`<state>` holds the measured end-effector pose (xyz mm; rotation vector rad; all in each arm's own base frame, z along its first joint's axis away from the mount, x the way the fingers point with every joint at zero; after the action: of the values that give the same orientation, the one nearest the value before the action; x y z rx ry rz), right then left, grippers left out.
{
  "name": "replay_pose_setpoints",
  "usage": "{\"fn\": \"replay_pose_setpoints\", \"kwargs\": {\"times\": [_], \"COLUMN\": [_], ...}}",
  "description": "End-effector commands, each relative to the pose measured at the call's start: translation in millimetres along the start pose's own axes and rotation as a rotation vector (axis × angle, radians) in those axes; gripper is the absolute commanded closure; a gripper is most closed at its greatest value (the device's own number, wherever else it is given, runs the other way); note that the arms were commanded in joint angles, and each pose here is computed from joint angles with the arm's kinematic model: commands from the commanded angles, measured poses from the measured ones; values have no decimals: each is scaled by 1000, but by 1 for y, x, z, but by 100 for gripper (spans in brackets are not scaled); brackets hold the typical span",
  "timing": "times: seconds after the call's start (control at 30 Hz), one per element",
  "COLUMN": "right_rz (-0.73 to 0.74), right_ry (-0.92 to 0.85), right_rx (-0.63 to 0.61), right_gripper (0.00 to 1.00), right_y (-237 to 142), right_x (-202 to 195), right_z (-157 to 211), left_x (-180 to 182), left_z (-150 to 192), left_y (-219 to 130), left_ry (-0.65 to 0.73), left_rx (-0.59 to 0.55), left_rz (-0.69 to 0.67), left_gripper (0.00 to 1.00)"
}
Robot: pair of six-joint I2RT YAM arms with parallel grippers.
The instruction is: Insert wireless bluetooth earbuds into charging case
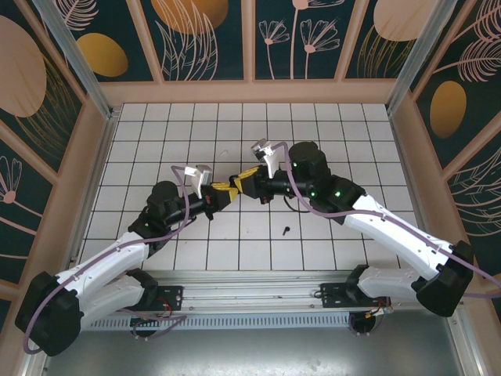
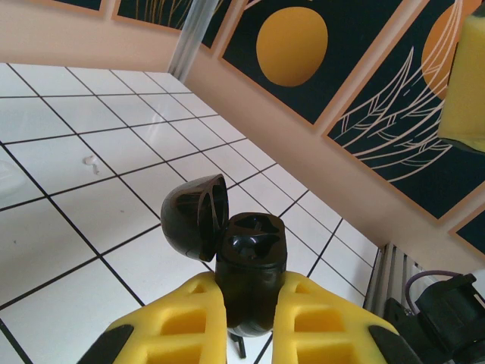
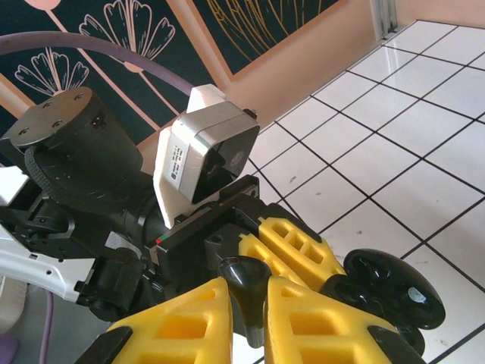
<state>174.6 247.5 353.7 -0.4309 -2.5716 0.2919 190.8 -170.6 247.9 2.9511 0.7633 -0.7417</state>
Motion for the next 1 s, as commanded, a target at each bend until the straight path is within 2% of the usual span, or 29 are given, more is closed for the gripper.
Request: {"fn": "replay_pose_setpoints", "kwargs": {"times": [0.0,0.7,0.97], "right_rz": [-33,-89,-32], "right_ry": [-70,-106,-140], "right_rx": [-79,-86,-45], "right_gripper": [84,84,84], "right_y": [-7,5,9], "right_x": [12,16,9], "right_z": [-16,-13,-7], "left_x": [-11,-14,-17], "left_z": [-14,-10,-8], "left_y": [-1,2,-5], "left_ry": [32,41,63], "left_rx": [-54,-52,-87], "left_rz": [59,133,153], "left_gripper": [97,98,98]}}
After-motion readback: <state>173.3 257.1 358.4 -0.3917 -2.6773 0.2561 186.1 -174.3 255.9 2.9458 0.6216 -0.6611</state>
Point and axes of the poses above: each hand's point on the last joint's axis, 136 mm out from that joint toward the fingers, its own y axis out along the fingers, its own x axis along the line the jaws close on, z = x × y, the point moved 10 cm from there along -y, back along the fingers, and after that the axes turned 3 degrees about y, right-handed, at the moved point
